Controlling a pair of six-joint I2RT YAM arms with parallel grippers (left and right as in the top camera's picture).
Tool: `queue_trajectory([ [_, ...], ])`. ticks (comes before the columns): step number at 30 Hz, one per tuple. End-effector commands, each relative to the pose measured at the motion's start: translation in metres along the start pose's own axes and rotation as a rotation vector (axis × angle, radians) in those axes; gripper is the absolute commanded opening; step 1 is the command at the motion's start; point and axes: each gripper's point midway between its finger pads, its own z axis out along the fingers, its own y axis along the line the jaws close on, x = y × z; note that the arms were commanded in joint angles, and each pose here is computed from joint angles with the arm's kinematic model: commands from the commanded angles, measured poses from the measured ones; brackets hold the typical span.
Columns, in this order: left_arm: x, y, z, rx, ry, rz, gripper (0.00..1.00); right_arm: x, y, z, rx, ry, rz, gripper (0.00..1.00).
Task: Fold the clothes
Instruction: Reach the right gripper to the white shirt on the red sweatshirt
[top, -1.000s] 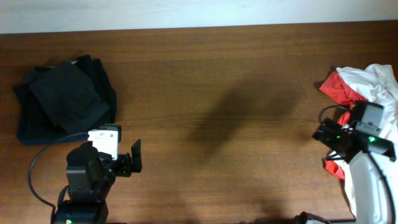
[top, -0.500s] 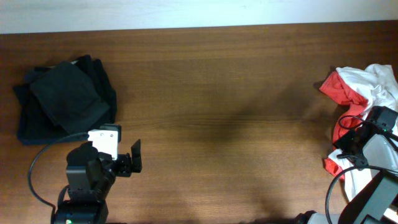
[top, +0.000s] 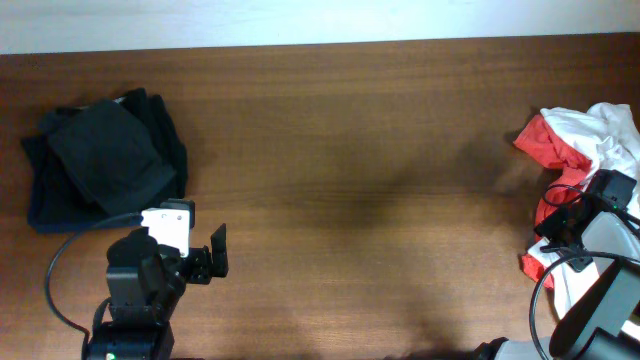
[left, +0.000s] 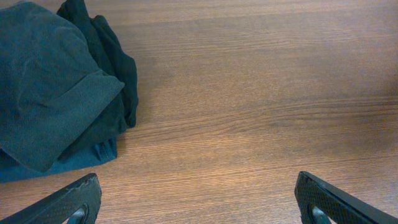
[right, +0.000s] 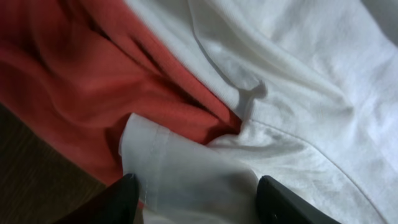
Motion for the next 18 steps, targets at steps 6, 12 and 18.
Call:
queue_trajectory([
  [6,-0.011,-0.004,-0.005,0.017,-0.031,-0.001,0.99,-0.013,0.000,-0.004,0.004,-0.029,0.019,0.15],
  [12,-0.011,-0.003,-0.005,0.014,-0.031,-0.001,0.99,-0.028,0.009,-0.030,-0.032,0.003,0.016,0.04],
  [18,-0.011,-0.003,-0.005,0.014,-0.031,-0.001,0.99,-0.066,0.020,-0.106,-0.089,0.015,0.011,0.04],
])
